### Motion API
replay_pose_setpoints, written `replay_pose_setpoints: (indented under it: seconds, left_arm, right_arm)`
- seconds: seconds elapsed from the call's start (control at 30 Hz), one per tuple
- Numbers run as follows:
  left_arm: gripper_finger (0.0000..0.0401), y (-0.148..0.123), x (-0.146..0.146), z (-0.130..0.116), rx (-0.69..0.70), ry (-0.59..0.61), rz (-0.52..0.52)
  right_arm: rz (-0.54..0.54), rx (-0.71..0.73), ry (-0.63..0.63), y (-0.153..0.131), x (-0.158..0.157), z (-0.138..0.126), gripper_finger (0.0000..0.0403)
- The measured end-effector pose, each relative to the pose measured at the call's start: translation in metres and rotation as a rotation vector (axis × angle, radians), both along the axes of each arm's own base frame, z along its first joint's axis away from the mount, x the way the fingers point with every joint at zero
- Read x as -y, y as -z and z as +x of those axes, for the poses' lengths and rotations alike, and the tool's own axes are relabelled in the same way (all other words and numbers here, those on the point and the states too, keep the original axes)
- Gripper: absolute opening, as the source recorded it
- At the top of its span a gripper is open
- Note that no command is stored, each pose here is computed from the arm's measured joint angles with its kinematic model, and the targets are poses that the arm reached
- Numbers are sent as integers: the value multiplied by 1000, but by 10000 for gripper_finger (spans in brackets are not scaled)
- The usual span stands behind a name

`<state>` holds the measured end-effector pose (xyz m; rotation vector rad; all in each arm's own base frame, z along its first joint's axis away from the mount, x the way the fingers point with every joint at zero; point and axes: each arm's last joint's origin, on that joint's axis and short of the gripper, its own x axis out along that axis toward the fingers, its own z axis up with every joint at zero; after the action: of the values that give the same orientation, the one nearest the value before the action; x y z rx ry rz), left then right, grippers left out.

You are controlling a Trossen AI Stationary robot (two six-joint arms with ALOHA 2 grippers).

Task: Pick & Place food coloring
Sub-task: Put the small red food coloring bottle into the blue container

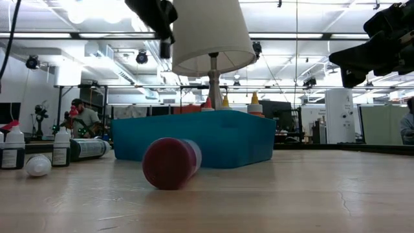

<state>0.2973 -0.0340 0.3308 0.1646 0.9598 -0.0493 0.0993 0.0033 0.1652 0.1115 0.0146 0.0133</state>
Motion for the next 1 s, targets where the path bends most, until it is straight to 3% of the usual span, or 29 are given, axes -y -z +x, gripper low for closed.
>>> replay_pose_setpoints:
  seconds: [0.23, 0.5, 1.0]
  left_arm:
    - [30, 14, -16, -7, -17, -5, 21]
    - [30, 31, -34, 7, 3, 26, 31]
    - [30, 94, -74, 6, -13, -37, -16]
  right_arm:
    - [0, 0, 0, 0, 0, 0, 8]
    - [0, 0, 0, 0, 0, 0, 8]
    - [0, 0, 0, 0, 0, 0, 8]
